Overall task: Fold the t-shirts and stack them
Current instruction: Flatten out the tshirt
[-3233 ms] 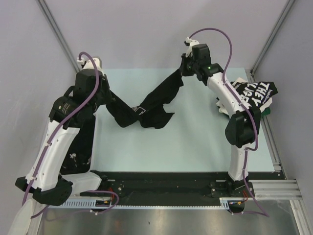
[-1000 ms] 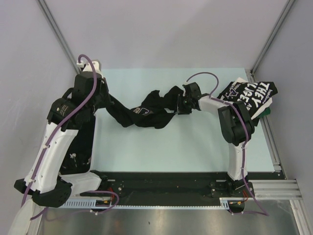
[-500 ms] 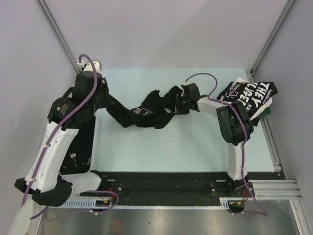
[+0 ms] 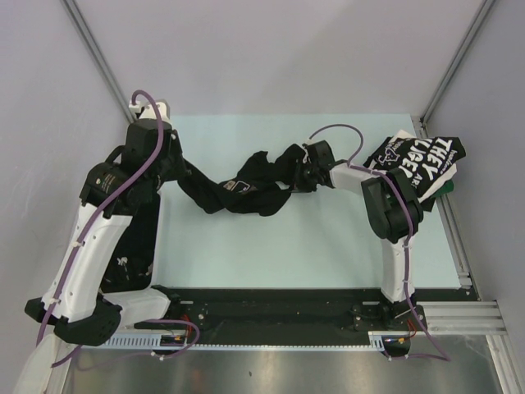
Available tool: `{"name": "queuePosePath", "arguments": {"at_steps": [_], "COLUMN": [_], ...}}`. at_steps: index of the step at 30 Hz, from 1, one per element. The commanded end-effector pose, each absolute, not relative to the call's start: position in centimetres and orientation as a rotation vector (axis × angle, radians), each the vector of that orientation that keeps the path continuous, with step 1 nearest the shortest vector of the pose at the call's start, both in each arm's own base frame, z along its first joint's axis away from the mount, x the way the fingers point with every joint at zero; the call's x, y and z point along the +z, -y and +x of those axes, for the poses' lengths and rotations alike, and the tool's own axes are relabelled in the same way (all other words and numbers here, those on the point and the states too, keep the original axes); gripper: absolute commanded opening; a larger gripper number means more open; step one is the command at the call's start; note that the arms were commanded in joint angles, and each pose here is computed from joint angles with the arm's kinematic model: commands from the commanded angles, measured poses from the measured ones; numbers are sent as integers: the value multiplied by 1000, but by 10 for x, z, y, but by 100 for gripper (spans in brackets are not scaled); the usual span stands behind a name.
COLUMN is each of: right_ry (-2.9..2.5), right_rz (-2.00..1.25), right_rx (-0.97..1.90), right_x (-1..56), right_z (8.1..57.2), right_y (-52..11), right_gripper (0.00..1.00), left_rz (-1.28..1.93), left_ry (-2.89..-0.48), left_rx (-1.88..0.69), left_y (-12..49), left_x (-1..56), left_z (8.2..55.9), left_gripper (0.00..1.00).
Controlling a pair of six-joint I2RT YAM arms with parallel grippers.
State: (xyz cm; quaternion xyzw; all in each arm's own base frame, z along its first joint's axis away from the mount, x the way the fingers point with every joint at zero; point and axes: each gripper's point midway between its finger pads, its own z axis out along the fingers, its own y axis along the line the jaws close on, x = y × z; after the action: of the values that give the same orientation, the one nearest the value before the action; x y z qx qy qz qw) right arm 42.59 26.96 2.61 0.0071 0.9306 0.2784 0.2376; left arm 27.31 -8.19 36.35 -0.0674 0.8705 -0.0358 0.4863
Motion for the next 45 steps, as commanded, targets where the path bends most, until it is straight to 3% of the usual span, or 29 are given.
{"name": "queuePosePath", "arguments": {"at_steps": [1, 6, 12, 19, 23, 26, 31, 41, 45], "right_ry": [-2511, -2357, -2033, -1765, -1660, -1627, -1680, -1790, -1726], "right_rz": [-5, -9, 53, 49, 40, 51, 69, 47, 54], "right_rx": [778, 760, 683, 609, 594, 586, 561, 348, 331], "right_x": [41, 111, 271, 425, 483, 501, 475, 412, 437], "right_z": [431, 445, 452, 427, 409, 404, 427, 508, 524], "right_y": [-267, -248, -183, -136, -125, -121, -121, -109, -106], "right_gripper": [0, 0, 0, 0, 0, 0, 0, 0, 0], "left_rz": [-206, -205, -252, -362, -401, -381, -307, -176, -182], "left_ry": [-2051, -2020, -1837, -1608, -1436, -1455, -1589, -1770, -1765], "left_rx": [-93, -47, 4, 26, -36, -14, 39, 147, 207], "left_y": [75, 69, 44, 6, -10, -13, 6, 51, 47], "left_x": [379, 385, 452, 515, 540, 534, 491, 395, 388], "left_z": [273, 278, 276, 245, 220, 215, 243, 347, 382], "left_gripper": [0, 0, 0, 0, 0, 0, 0, 0, 0]}}
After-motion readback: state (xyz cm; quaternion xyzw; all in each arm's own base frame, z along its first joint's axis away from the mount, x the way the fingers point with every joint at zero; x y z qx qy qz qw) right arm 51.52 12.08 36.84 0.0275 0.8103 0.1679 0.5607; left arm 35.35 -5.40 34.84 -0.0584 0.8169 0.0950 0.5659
